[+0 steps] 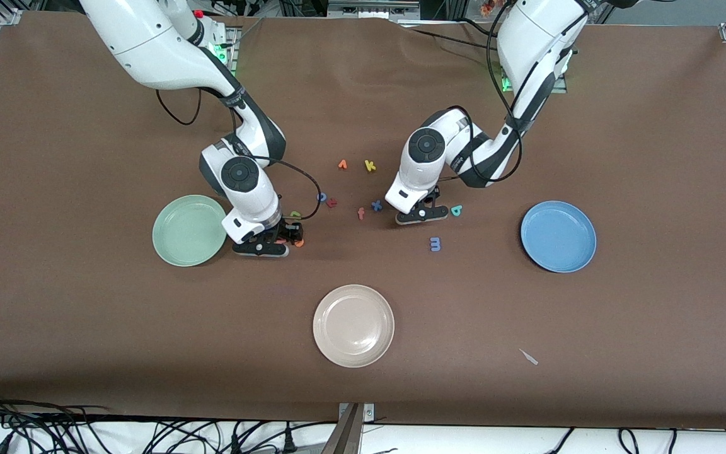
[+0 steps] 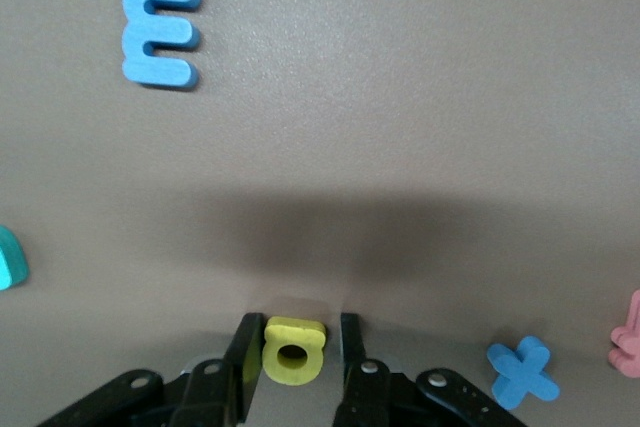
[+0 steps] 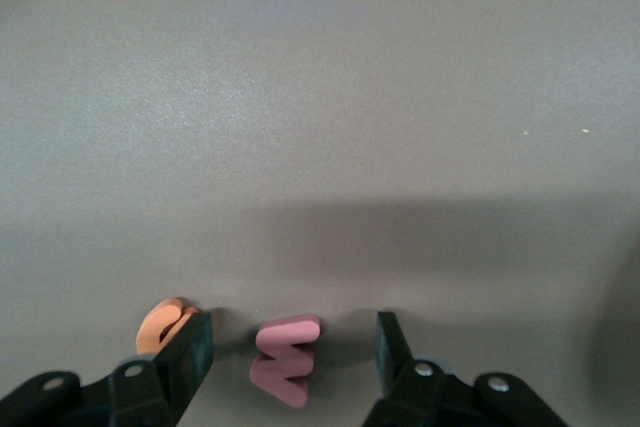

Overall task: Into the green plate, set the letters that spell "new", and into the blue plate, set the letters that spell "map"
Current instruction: 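Grasp the pink M and yellow d with the right and left grippers, then carry the M and d to the green and blue plates, releasing both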

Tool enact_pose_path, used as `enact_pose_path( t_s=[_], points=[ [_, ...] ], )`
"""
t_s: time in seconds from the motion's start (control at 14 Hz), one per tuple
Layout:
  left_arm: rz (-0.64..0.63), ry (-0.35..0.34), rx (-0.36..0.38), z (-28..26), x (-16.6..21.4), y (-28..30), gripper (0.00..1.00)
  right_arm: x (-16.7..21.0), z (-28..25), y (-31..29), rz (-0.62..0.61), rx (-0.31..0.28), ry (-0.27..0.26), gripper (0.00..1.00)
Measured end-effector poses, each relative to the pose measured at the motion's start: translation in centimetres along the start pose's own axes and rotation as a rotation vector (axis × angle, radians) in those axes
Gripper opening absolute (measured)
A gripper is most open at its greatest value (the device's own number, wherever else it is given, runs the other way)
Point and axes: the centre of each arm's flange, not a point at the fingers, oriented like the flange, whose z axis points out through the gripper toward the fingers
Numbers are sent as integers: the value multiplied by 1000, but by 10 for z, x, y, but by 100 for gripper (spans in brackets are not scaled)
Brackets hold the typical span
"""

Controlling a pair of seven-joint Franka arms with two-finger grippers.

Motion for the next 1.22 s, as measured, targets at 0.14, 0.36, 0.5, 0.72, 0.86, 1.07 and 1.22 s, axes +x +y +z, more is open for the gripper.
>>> enact_pose_path(
  t_s=[0.14, 0.36, 0.5, 0.72, 0.86, 1.07, 1.22],
  points=[
    [0, 0, -1, 0, 0, 1, 31, 0, 0, 0, -1, -1, 0, 70],
    [-1, 0, -1, -1, 0, 1, 28, -1, 3, 1, -2, -4, -3, 65],
    [-3, -13, 24, -1, 4, -4, 28, -1, 3, 1, -2, -4, -3, 59],
    [48, -82, 107, -13, 37, -34, 28, 0, 2, 1, -3, -4, 0, 48],
    [108, -138, 146, -30, 67, -66, 28, 0, 1, 1, -4, -5, 1, 45],
    [227, -229, 177, -56, 107, -130, 28, 1, 1, 2, -4, -5, 2, 35],
    [304, -272, 161, -65, 131, -178, 28, 1, 0, 2, -4, -5, 3, 31]
  ],
)
